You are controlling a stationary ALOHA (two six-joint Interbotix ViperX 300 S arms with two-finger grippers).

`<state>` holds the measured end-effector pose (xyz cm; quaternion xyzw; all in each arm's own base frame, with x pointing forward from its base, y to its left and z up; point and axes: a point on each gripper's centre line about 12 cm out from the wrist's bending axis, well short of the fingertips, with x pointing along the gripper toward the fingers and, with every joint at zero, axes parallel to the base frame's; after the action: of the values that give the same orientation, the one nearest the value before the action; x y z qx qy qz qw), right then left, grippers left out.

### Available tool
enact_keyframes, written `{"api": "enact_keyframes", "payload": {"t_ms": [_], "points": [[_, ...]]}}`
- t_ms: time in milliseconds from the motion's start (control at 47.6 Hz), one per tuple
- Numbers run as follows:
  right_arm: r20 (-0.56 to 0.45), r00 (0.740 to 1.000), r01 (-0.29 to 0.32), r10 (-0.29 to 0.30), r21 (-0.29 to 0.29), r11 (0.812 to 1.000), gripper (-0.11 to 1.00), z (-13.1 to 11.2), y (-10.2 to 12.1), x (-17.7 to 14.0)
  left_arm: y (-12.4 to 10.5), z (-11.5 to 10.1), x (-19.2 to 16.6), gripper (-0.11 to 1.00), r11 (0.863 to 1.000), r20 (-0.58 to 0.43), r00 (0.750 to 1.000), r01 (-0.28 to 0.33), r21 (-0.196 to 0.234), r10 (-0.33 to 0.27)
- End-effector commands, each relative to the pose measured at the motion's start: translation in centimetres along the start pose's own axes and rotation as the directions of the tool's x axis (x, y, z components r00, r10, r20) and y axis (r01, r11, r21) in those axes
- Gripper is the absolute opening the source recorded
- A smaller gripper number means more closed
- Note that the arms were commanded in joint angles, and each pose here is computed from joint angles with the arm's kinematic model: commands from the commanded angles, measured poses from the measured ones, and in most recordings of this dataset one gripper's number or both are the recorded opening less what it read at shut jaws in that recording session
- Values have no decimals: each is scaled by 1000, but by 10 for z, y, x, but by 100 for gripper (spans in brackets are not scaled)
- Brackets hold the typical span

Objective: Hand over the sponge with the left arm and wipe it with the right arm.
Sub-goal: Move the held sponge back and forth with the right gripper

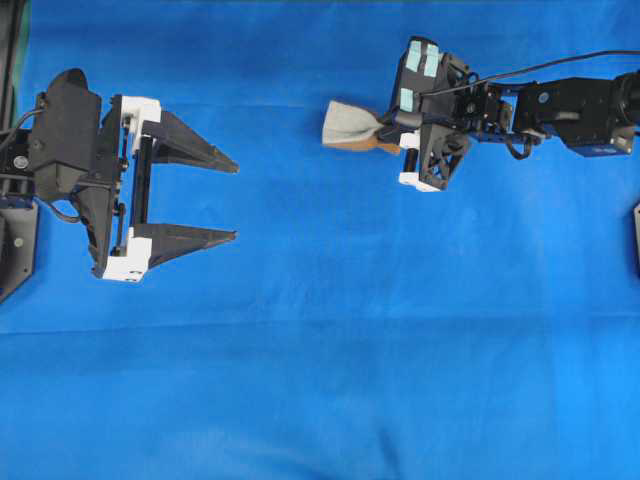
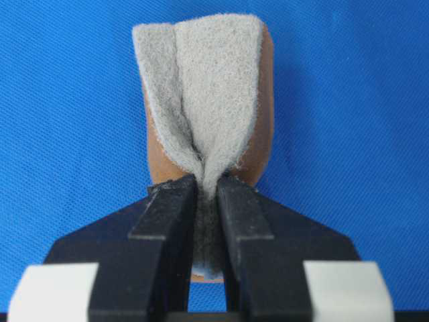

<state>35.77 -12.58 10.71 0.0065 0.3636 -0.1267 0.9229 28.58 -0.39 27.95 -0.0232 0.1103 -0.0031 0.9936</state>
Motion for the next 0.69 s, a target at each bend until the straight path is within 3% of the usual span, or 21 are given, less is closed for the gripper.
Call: {"api": "enact_keyframes", "payload": {"t_ms": [0,168,420,567,672], "points": [[20,999,-33,33,-21,999,15,9,18,-4,-1,5,0,90,1000,20,1000,4,4,-4],[10,991,-133,134,-43,990,15,5,71,-8,-1,5,0,90,1000,20,1000,4,2,-4],[7,959,-283,284,-63,957,15,3,148,-23,-1,5,0,90,1000,20,1000,4,2,-4],[6,946,-323,324,-67,944,15,3,168,-29,-1,5,0,90,1000,20,1000,4,2,-4],[5,945,-327,328,-71,942,15,3,170,-30,-1,5,0,90,1000,20,1000,4,2,-4]]}}
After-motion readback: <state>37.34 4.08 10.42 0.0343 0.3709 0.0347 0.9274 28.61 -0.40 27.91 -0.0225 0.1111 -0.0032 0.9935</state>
